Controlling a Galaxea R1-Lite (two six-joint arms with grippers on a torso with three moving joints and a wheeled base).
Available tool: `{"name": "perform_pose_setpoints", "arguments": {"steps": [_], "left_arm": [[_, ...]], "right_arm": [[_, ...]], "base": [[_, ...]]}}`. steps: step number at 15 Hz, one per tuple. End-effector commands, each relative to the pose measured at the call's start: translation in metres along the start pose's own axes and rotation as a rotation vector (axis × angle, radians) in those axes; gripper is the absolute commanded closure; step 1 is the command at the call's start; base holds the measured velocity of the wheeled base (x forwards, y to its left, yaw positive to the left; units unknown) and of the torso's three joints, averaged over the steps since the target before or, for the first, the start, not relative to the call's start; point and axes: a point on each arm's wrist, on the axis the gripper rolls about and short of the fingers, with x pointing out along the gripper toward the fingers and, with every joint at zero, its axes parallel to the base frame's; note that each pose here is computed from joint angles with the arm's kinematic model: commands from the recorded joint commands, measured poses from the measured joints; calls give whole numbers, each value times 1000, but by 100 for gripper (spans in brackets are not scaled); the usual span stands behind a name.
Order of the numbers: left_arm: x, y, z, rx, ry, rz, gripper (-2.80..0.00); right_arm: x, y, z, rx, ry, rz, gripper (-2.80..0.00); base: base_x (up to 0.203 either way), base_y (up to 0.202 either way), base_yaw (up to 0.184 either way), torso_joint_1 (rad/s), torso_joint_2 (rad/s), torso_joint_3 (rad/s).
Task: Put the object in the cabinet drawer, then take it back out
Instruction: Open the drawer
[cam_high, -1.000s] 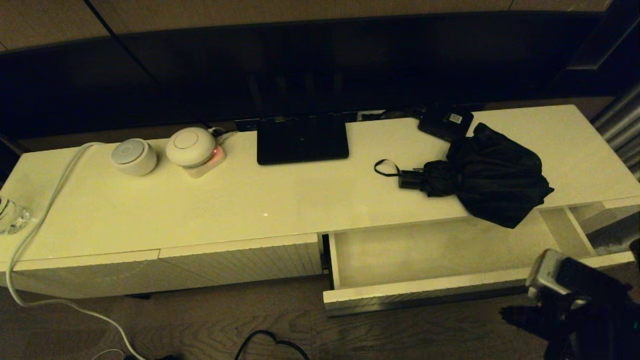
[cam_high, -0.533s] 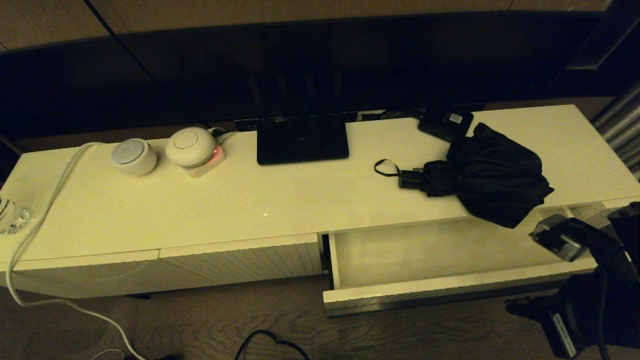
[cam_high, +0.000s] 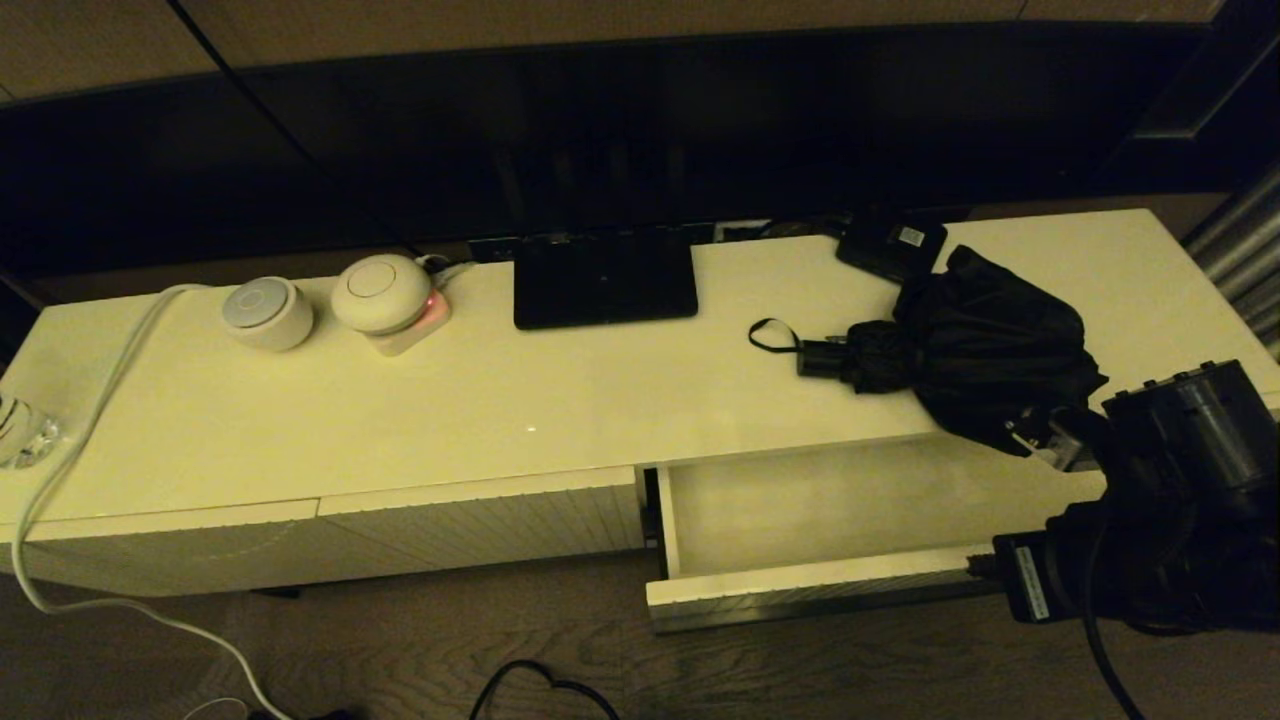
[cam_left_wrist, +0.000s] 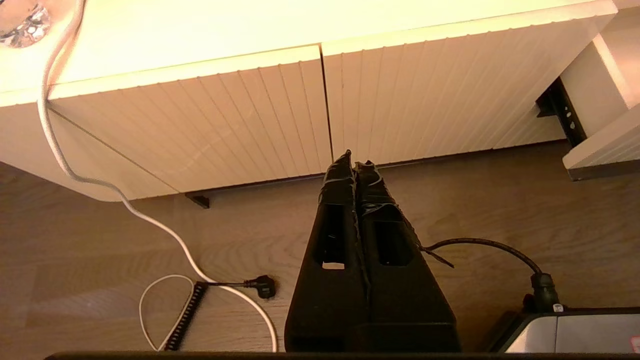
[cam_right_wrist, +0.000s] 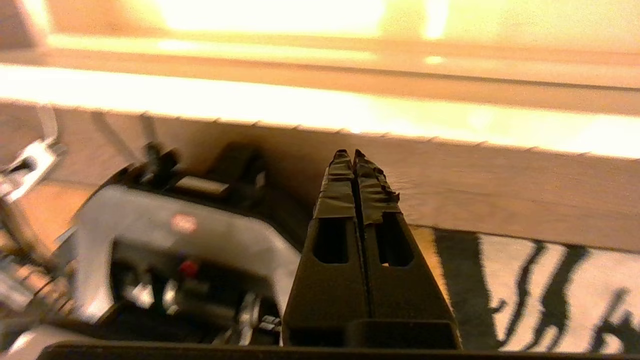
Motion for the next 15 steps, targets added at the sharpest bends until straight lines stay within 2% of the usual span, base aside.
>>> {"name": "perform_pose_setpoints", "arguments": {"steps": [1,10,15], "left_arm": [[0,0,-1,0,3,0,0],[0,0,-1,0,3,0,0],[0,0,-1,0,3,0,0]], "right_arm": [[16,-2,2,9,4,-62,0],[62,-5,15,30,-100,-100,0],[71,-6,8,19,-95,-101,0]], "base": [[0,0,0,0,0,0],[0,0,0,0,0,0],[0,0,0,0,0,0]]}}
